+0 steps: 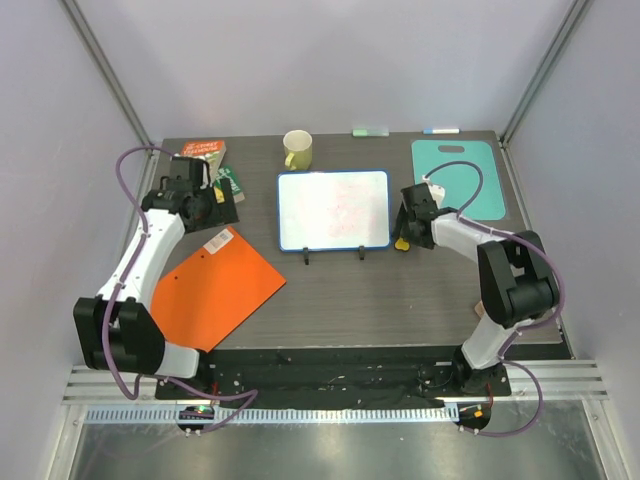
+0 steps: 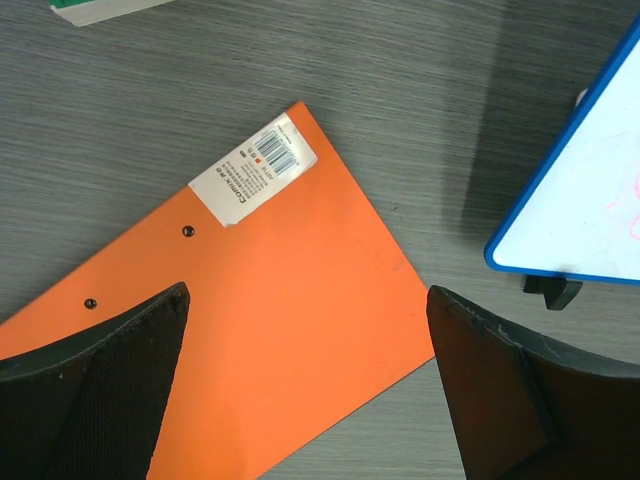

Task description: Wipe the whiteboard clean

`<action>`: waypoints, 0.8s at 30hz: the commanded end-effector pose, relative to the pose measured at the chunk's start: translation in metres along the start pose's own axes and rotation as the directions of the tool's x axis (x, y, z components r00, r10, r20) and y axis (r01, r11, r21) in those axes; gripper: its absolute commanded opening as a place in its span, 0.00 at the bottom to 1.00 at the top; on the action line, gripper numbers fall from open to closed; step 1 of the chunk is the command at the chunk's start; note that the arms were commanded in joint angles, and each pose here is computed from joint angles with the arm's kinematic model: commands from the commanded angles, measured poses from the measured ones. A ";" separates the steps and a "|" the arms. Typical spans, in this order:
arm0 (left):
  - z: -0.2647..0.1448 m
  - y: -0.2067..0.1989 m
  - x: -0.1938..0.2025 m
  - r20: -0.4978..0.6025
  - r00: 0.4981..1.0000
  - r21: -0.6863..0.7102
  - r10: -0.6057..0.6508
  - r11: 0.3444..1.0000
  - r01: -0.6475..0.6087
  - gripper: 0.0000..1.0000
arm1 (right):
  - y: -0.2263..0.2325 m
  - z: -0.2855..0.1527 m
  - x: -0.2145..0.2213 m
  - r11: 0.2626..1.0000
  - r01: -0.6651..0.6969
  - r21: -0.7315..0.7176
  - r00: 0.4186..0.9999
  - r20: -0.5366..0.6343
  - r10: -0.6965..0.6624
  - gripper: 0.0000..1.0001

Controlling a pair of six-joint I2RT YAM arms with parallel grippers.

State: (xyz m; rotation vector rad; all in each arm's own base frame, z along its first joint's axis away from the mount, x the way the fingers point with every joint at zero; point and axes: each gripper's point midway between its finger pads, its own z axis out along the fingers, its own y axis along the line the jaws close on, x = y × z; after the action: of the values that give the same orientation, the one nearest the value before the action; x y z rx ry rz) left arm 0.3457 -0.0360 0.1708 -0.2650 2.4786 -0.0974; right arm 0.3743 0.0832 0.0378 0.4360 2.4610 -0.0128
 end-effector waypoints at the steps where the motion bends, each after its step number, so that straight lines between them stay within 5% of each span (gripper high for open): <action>1: -0.007 0.005 -0.013 0.041 0.999 -0.029 0.006 1.000 -0.005 1.00 | 0.011 0.015 -0.012 1.000 0.010 0.005 1.000 0.009 -0.010 0.63; 12: 0.003 -0.004 -0.003 -0.001 0.999 0.010 -0.050 0.999 0.050 0.98 | 0.004 0.013 -0.009 0.999 0.005 0.033 1.000 0.007 -0.006 0.23; 16: 0.016 -0.038 0.000 -0.036 0.989 0.130 -0.143 0.981 0.146 0.97 | 0.002 0.006 -0.012 1.000 0.012 0.028 1.000 0.014 -0.012 0.12; 24: 0.061 -0.101 -0.026 0.107 0.969 0.442 -0.221 0.884 0.153 0.88 | 0.017 -0.030 -0.038 0.997 0.010 -0.082 0.996 0.091 -0.002 0.04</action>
State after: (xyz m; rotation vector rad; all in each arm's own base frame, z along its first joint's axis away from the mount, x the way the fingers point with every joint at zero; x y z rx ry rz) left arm 0.3785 -0.0936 0.1356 -0.3624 2.4172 -0.4185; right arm 0.3811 0.0852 0.0426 0.4159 2.4674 -0.0176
